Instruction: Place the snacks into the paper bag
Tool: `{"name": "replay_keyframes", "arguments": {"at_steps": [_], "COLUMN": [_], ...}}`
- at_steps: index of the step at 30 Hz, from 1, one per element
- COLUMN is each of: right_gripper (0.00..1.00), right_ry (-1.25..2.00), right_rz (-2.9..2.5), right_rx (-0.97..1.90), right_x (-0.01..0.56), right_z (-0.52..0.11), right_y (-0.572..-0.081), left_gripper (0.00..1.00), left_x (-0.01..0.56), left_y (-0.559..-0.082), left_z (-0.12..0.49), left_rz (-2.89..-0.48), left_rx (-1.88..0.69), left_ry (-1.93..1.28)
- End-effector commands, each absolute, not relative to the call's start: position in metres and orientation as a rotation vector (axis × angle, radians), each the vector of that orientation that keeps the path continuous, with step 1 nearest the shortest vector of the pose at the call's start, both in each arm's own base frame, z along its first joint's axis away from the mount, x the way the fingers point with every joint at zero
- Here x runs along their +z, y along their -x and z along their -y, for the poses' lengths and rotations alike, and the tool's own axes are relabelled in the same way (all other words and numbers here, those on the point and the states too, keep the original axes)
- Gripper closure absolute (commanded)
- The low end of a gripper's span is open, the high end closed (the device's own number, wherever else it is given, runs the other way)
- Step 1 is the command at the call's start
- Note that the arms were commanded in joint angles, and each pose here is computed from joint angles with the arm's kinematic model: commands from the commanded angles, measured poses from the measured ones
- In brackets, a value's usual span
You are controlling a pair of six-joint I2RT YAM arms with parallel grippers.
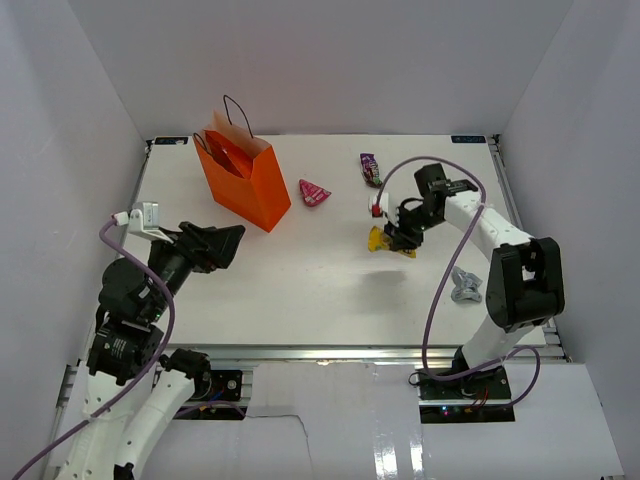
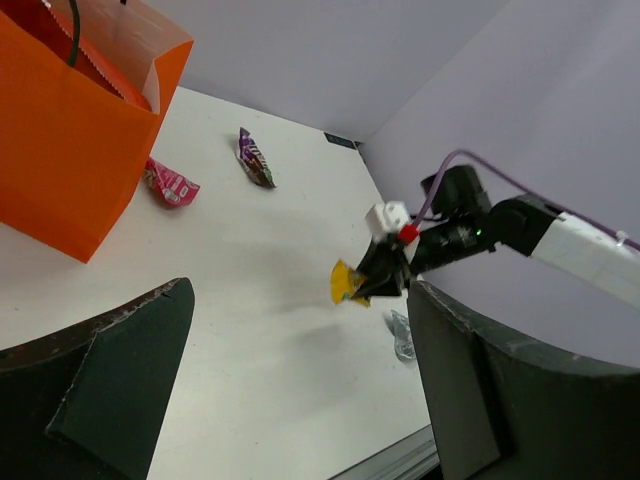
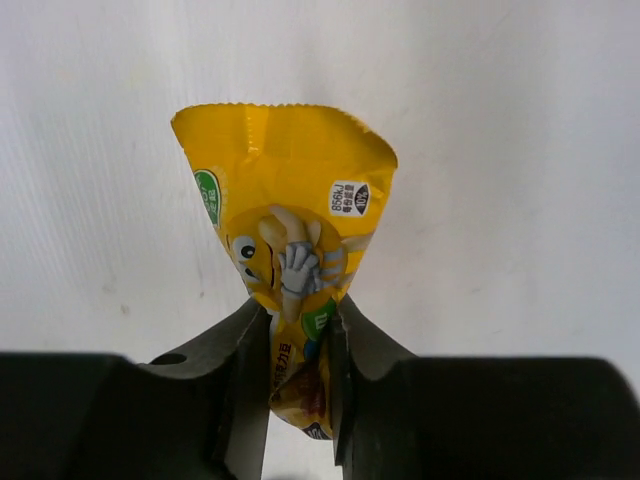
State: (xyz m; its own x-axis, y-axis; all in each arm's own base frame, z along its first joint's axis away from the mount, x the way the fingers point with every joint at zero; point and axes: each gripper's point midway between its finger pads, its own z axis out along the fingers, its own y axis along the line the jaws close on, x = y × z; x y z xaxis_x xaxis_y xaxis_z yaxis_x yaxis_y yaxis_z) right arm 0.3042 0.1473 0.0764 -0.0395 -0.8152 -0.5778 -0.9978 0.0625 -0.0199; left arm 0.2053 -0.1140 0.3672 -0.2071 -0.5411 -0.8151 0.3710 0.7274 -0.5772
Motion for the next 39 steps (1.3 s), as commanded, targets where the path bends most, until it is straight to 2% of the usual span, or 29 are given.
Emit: {"name": "replay_keyframes", "arguments": {"at_steps": [1, 6, 8, 9, 11, 12, 15, 17, 19, 27, 34, 38, 39], "right_gripper": [0.73, 0.84, 0.84, 0.84, 0.83, 0.83, 0.82, 0.77, 0.76, 0.75, 0.69, 0.56, 0.50], "right_ry": [1.599, 1.493, 1.486, 1.429, 1.377, 1.348, 1.218, 1.132, 1.071, 0.857, 0.842, 0.858, 0.869], "right_rz": [-1.760, -1.636, -1.588, -1.523, -1.402, -1.416, -1.362, -1.278, -1.173, -1.043, -1.023, -1.033, -1.032], "right_rx": [0.779, 0.821, 0.852, 0.843, 0.837, 0.861, 0.931, 0.949, 0.930, 0.907, 0.831, 0.813, 0.807], "right_x": [0.158, 0.241, 0.262, 0.302, 0.347, 0.344, 0.384, 0.406, 0.425, 0.446, 0.422, 0.411, 0.409], "right_z": [-0.204, -0.275, -0.305, -0.320, -0.353, -0.364, -0.402, -0.429, -0.453, -0.501, -0.515, -0.519, -0.519], "right_y": [-0.322, -0.354, -0.359, -0.369, -0.380, -0.383, -0.386, -0.388, -0.388, -0.419, -0.433, -0.435, -0.435], "left_gripper": [0.02, 0.02, 0.02, 0.02, 0.02, 0.02, 0.02, 0.02, 0.02, 0.02, 0.02, 0.02, 0.02], "left_x": [0.351, 0.325, 0.311, 0.307, 0.297, 0.295, 0.285, 0.280, 0.278, 0.273, 0.271, 0.271, 0.271], "left_y": [-0.203, -0.194, -0.191, -0.189, -0.186, -0.185, -0.181, -0.179, -0.176, -0.172, -0.167, -0.168, -0.169], "left_z": [0.110, 0.108, 0.109, 0.109, 0.109, 0.109, 0.110, 0.111, 0.111, 0.114, 0.115, 0.115, 0.115], "left_rz": [-1.612, -1.659, -1.683, -1.688, -1.701, -1.705, -1.721, -1.734, -1.735, -1.755, -1.751, -1.762, -1.765], "left_rx": [-0.837, -0.842, -0.855, -0.863, -0.878, -0.883, -0.903, -0.921, -0.929, -0.964, -0.991, -0.984, -0.981], "left_ry": [0.197, 0.225, 0.246, 0.250, 0.272, 0.277, 0.302, 0.312, 0.319, 0.338, 0.355, 0.353, 0.354]}}
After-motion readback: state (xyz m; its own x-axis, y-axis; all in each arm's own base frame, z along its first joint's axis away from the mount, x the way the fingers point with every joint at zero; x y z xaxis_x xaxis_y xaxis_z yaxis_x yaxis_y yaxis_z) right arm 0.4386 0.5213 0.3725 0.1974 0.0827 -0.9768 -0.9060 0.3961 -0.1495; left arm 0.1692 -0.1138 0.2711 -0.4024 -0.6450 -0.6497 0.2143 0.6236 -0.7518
